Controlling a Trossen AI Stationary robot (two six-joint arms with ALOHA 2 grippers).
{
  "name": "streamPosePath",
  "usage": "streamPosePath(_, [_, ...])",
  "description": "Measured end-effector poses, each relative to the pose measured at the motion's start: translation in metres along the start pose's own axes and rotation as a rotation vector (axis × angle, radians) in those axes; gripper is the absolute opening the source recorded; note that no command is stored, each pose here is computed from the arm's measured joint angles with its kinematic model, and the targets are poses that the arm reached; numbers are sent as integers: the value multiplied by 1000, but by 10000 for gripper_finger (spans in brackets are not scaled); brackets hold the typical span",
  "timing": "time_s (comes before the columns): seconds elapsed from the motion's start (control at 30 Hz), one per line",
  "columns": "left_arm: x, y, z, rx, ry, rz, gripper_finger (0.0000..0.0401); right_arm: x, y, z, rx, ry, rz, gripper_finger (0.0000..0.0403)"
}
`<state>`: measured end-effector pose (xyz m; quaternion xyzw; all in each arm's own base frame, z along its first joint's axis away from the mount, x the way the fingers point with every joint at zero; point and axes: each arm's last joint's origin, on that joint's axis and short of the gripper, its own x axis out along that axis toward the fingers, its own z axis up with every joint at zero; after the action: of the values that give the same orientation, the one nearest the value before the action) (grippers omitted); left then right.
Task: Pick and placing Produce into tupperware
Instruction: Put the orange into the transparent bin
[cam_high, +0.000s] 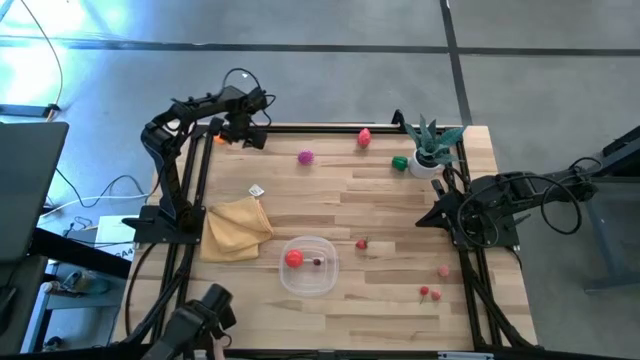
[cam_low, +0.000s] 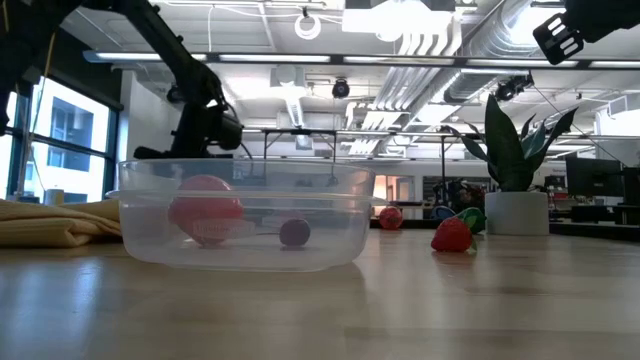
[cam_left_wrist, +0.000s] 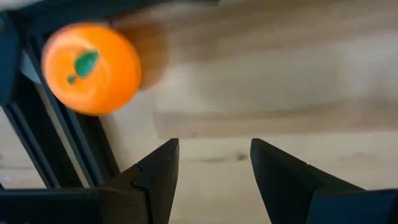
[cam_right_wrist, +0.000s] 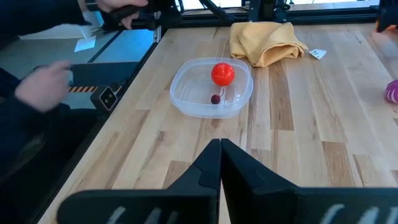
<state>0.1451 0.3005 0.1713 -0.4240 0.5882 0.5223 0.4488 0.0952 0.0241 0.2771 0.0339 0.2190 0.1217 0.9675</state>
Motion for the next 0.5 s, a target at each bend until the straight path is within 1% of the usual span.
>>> streamPosePath(0.1, [1, 1, -1, 112, 22, -14, 189, 0, 0, 0, 1, 0, 0, 0])
streamPosePath(0.2, [1, 2, -2, 172, 38, -39, 189, 0, 0, 0, 0, 0, 0, 0])
streamPosePath(0.4, [0, -1, 0, 173, 10, -55, 189, 0, 0, 0, 1, 0, 0, 0])
streamPosePath(0.5, [0, -2, 2, 143, -10, -66, 189, 0, 0, 0, 0, 0, 0, 0])
